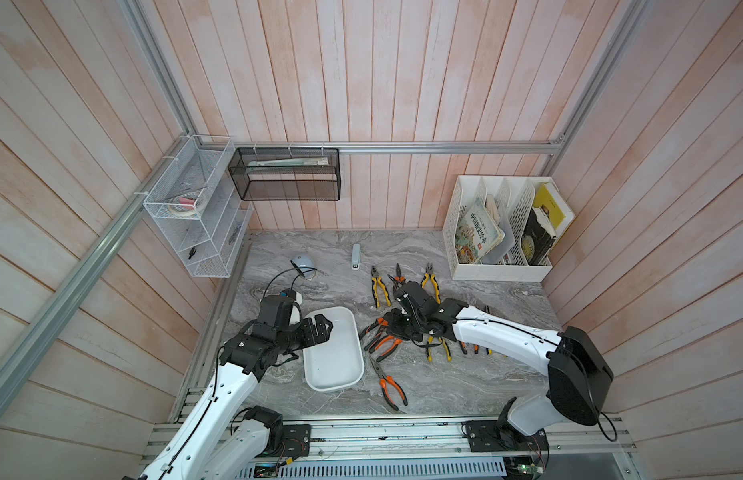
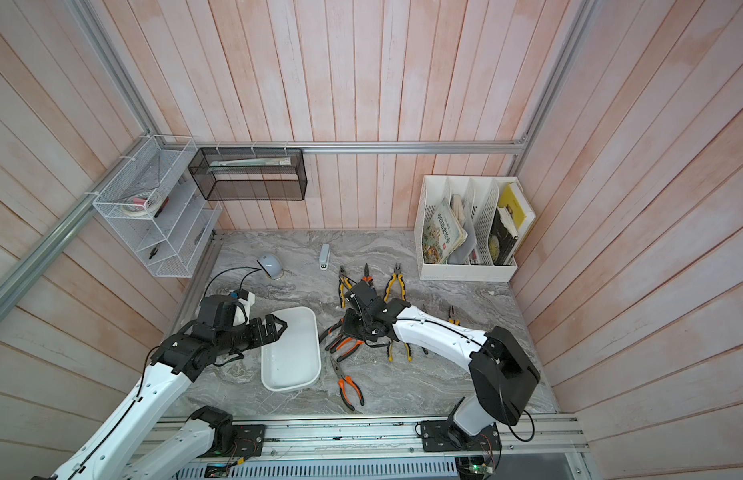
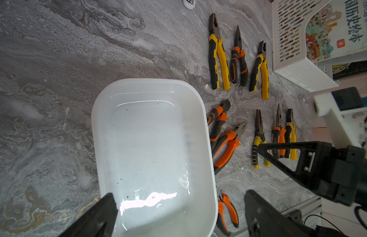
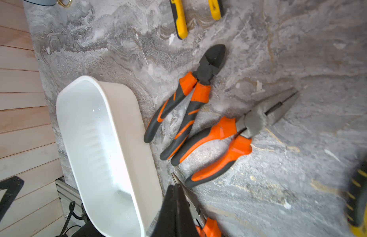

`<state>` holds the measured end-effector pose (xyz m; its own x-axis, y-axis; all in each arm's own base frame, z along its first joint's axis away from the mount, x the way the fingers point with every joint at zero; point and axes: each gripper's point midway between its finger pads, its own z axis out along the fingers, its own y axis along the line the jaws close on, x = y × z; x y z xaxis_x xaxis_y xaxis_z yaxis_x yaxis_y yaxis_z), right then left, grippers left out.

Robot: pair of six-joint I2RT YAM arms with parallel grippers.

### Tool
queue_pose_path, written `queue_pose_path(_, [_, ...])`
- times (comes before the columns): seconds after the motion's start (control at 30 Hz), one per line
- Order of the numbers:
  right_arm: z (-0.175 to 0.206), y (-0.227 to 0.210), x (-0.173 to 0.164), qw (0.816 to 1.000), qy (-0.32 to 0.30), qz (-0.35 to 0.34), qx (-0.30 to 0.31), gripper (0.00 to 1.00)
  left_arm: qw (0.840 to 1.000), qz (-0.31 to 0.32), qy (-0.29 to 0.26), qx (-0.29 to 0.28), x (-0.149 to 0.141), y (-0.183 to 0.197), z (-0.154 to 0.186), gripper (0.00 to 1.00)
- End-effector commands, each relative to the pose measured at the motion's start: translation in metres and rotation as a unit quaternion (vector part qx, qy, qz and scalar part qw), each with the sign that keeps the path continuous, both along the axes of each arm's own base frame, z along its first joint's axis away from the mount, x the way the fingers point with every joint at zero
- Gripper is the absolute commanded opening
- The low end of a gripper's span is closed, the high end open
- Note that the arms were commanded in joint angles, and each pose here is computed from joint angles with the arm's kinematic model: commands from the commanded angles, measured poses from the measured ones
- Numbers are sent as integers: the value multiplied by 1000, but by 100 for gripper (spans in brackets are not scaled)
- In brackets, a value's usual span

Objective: Take the pliers out of the storage box
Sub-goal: Adjust the pliers at the center of the board.

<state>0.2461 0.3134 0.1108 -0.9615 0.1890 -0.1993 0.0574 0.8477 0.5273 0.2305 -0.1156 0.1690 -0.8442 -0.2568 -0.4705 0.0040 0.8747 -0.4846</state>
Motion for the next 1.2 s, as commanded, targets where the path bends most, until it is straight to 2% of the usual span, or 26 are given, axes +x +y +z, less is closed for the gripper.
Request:
queue_pose_path(0.0, [1,20,11,1000,5,10,23,2,1000,2,-11,5,3,2,2,100])
queue_pose_path(0.77, [-79,7,-11,995,75,35,-55,0,1000,1,-9,6,3,2,0,100])
queue_pose_path(1.17, [-97,-37,-32,986,91,59,-129,0,1000,0,-7,5,3,2,0,100])
